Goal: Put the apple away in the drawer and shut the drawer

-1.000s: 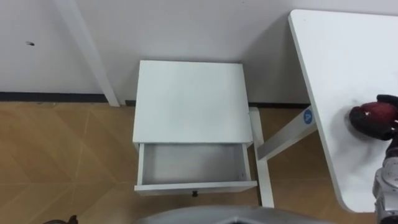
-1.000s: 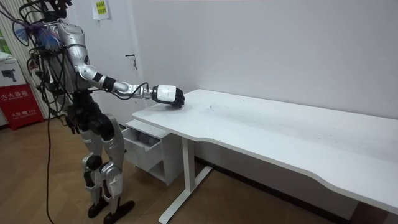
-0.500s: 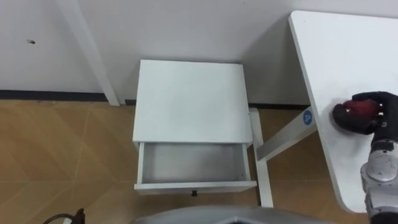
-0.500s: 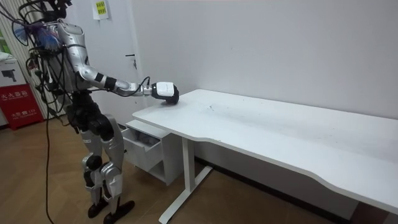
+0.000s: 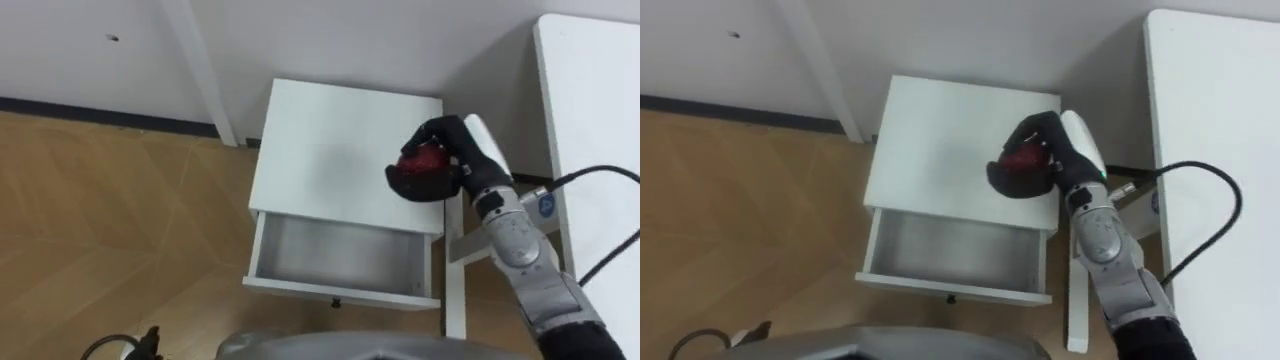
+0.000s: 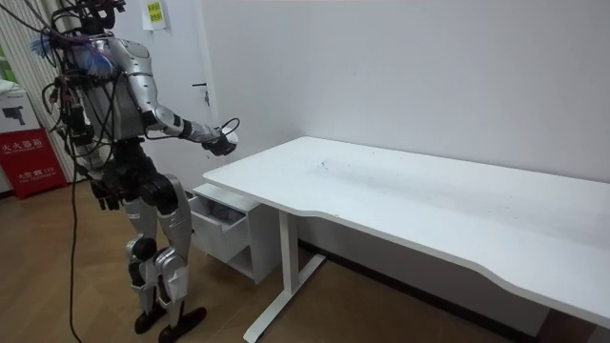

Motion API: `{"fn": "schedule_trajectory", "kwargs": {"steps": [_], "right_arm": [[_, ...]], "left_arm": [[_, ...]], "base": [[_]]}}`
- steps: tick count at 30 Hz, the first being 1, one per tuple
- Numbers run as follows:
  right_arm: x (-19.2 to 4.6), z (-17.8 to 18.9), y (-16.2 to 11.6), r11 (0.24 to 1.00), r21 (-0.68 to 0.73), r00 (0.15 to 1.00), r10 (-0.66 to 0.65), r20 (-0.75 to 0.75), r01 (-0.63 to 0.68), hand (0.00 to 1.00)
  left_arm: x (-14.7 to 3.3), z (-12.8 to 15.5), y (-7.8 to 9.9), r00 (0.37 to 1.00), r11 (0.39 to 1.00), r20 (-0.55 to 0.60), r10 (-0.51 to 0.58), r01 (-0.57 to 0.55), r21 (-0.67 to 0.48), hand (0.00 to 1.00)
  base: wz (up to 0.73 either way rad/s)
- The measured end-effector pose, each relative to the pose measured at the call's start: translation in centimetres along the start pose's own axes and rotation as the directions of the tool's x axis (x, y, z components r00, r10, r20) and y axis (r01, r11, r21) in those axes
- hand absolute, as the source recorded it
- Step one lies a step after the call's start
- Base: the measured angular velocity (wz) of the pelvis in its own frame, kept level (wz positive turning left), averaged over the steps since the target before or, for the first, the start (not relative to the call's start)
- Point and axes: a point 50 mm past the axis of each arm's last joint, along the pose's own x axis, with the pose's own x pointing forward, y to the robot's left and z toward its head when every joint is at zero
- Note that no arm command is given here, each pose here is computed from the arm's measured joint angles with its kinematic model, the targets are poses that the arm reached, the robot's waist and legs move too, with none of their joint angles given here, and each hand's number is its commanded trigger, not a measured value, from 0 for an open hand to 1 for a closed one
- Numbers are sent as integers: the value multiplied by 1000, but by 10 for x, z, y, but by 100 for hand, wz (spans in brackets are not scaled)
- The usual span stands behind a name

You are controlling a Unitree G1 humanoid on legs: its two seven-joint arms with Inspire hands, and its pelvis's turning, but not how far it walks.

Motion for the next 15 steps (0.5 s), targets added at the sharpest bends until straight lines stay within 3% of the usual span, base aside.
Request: {"fn": "schedule_trajectory", "kwargs": {"steps": [6,15], "right_arm": [[2,13,12,995,1,994,102,48,-102,100],[-3,-2,36,972,-7,971,234,-46,-235,100]], "left_arm": [[0,1,-7,1000,1000,-15,-20,20,-6,0],[1,8,-5,1000,1000,8,-13,13,13,0]], "base": [[4],[2]]}}
